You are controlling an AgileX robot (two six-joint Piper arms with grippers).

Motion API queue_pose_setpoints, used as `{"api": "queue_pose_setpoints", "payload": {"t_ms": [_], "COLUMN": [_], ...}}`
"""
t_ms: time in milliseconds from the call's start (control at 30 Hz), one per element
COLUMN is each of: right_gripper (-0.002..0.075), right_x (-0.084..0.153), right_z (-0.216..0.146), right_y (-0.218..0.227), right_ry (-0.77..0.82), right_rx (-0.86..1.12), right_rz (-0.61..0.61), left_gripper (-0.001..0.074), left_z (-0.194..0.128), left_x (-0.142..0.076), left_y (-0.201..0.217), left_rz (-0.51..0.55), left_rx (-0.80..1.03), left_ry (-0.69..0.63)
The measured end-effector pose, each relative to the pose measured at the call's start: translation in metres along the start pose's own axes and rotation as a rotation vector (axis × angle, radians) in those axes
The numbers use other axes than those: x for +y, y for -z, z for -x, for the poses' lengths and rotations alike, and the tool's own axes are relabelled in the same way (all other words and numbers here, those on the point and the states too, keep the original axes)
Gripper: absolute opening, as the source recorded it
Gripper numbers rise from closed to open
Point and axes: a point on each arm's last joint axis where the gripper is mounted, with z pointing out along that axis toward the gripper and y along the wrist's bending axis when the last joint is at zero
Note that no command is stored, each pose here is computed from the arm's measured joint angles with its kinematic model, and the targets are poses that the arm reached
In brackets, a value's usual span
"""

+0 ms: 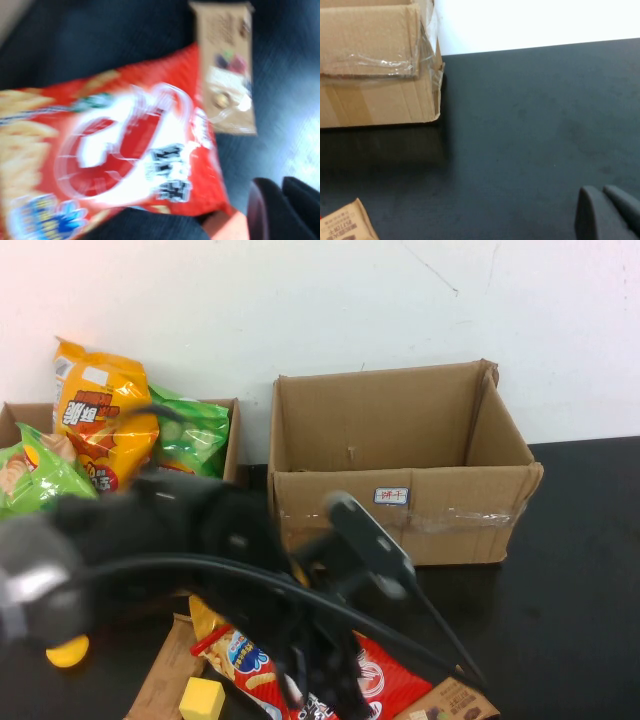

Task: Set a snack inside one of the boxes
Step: Pick up the biscuit

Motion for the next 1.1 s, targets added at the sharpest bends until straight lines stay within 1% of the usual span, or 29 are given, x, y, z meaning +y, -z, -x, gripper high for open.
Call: {"api": "queue_pose_setpoints", "payload": {"t_ms": [67,100,233,300,333,433,533,633,700,800,900,1100], "right_gripper": [-0.0001,-0.0001,-0.0001,-0.0001,-0.0001,-0.0001,-0.0001,-0.0001,-0.0001,-0.0001,-0.0001,-0.0001], "right_x": [0.0,0.0,0.0,0.0,0.0,0.0,0.0,0.0,0.0,0.0,0.0,0.0], "right_z": [0.0,0.0,0.0,0.0,0.0,0.0,0.0,0.0,0.0,0.0,0.0,0.0], "right_y": [0.0,0.0,0.0,0.0,0.0,0.0,0.0,0.0,0.0,0.0,0.0,0.0], "right_ry": [0.0,0.0,0.0,0.0,0.0,0.0,0.0,0.0,0.0,0.0,0.0,0.0], "right_rx": [0.0,0.0,0.0,0.0,0.0,0.0,0.0,0.0,0.0,0.0,0.0,0.0], "right_rz": [0.0,0.0,0.0,0.0,0.0,0.0,0.0,0.0,0.0,0.0,0.0,0.0], "left_gripper": [0.0143,0.0209,0.0513,0.0607,0.0637,0.0676,0.0685,0.0685,0.0685,0.0685,0.0669,0.064], "left_z": [0.003,0.005,0.014,0.02,0.023,0.033,0.042,0.054,0.06,0.065,0.065,0.063], "left_x": [-0.007,-0.01,-0.024,-0.031,-0.034,-0.041,-0.038,-0.029,-0.023,-0.017,-0.017,-0.014], "left_y": [-0.015,-0.024,-0.06,-0.075,-0.084,-0.106,-0.128,-0.142,-0.15,-0.168,-0.179,-0.19], "left_rz": [-0.027,-0.04,-0.074,-0.083,-0.088,-0.096,-0.072,-0.018,-0.001,-0.02,-0.042,-0.028], "left_rx": [0.047,0.07,0.128,0.136,0.141,0.16,0.187,0.209,0.23,0.288,0.308,0.31], "left_ry": [-0.029,-0.043,-0.097,-0.137,-0.159,-0.197,-0.197,-0.166,-0.141,-0.088,-0.066,-0.045]}}
